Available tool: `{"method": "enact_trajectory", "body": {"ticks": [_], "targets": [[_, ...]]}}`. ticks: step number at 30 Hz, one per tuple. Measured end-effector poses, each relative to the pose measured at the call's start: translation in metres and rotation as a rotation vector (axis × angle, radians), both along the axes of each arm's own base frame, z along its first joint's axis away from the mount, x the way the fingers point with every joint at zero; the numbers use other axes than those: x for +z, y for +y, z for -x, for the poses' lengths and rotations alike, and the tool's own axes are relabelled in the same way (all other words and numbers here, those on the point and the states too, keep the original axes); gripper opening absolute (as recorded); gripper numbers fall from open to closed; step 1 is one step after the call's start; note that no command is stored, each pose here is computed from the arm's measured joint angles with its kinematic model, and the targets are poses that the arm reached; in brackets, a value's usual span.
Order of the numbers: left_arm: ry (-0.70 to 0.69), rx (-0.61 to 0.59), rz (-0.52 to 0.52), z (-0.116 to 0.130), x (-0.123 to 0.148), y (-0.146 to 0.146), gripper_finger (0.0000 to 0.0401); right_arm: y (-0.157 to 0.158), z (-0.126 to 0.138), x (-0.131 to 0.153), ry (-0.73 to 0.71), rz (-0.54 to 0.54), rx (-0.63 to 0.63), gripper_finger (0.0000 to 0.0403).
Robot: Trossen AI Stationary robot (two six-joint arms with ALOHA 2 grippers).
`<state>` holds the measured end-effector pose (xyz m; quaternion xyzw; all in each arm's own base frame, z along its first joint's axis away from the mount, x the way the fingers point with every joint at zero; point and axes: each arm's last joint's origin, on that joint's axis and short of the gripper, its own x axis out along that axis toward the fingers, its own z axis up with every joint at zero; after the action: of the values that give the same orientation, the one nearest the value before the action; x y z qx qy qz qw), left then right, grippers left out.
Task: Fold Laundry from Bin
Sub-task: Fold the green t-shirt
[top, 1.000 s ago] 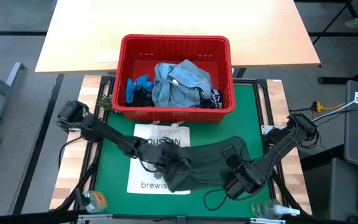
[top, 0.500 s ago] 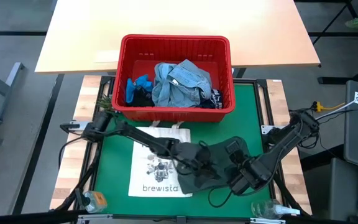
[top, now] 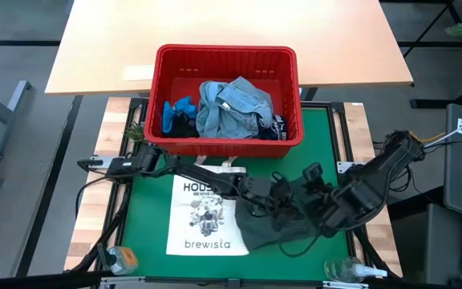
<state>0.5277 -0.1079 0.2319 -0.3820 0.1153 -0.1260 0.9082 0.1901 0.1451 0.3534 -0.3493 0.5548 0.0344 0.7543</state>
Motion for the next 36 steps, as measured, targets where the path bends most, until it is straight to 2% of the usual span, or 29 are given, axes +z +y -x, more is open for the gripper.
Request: {"method": "enact_trajectory", "body": {"ticks": [8, 18, 25, 31, 36], "targets": [[-0.048, 0.088, 0.001, -0.016, 0.003, -0.003, 0.0004, -0.009, 0.008, 0.011, -0.078, 0.016, -0.006, 0.0115], [-0.149, 0.078, 0.002, -0.046, 0.003, -0.011, 0.0004, -0.009, 0.009, 0.011, -0.048, 0.039, 0.059, 0.0115], [-0.128, 0.133, -0.087, -0.050, -0.009, -0.010, 0.0004, -0.009, 0.009, 0.011, -0.010, 0.060, 0.129, 0.0115], [-0.089, 0.219, -0.127, -0.050, -0.012, -0.007, 0.0004, -0.009, 0.009, 0.011, -0.007, 0.068, 0.141, 0.0115], [-0.082, 0.238, -0.141, -0.050, -0.013, -0.009, 0.0004, -0.009, 0.009, 0.011, -0.006, 0.068, 0.142, 0.0115]]}}
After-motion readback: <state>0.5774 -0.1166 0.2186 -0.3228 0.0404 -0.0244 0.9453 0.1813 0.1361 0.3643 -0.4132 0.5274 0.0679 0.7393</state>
